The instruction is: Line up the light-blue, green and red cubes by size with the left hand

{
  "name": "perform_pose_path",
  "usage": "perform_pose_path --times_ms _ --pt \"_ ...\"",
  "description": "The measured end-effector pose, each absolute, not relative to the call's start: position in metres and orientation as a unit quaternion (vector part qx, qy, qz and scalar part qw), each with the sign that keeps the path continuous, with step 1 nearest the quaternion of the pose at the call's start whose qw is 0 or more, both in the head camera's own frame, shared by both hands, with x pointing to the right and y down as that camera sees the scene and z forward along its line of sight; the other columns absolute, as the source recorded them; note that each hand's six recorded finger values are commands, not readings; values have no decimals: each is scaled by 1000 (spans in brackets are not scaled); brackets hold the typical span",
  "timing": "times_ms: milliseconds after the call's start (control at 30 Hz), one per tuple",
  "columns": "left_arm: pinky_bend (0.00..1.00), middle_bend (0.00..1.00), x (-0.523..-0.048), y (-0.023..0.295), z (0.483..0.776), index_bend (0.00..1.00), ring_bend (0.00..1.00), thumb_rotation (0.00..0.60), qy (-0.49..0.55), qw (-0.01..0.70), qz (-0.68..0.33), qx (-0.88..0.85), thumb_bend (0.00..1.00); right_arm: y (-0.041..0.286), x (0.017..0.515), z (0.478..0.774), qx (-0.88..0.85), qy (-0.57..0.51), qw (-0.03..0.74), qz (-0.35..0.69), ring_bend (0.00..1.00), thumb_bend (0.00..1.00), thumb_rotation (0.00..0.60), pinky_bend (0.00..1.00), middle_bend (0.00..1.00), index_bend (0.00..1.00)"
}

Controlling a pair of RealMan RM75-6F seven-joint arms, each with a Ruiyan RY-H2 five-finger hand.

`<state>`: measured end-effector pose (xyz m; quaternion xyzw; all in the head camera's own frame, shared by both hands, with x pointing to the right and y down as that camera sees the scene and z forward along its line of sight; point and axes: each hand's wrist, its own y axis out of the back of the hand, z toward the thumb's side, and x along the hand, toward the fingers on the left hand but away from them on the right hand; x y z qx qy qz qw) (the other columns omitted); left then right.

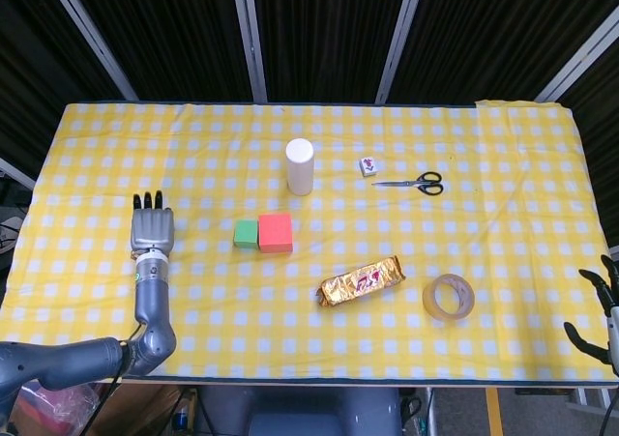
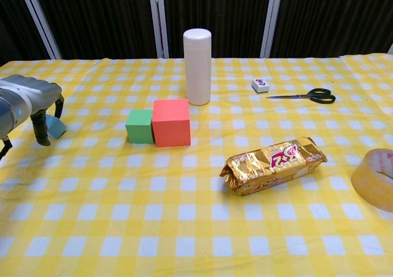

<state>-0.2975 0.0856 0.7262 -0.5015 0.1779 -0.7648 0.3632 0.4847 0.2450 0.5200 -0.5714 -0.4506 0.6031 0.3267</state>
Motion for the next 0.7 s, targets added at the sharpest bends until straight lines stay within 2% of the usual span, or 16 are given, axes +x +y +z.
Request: perform_pose_path --times_ms 100,367,700 --pt "0 0 -297 84 725 252 0 600 182 367 -762 -502 154 245 485 521 -571 -449 326 605 23 317 600 0 0 193" --pt "0 0 -302 82 721 393 0 600 179 373 -768 -489 155 244 485 522 -571 -449 325 606 23 316 600 0 0 193" --pt "0 0 -310 85 721 363 0 600 167 378 -779 -471 154 246 485 519 -572 -452 326 602 23 317 600 0 0 193"
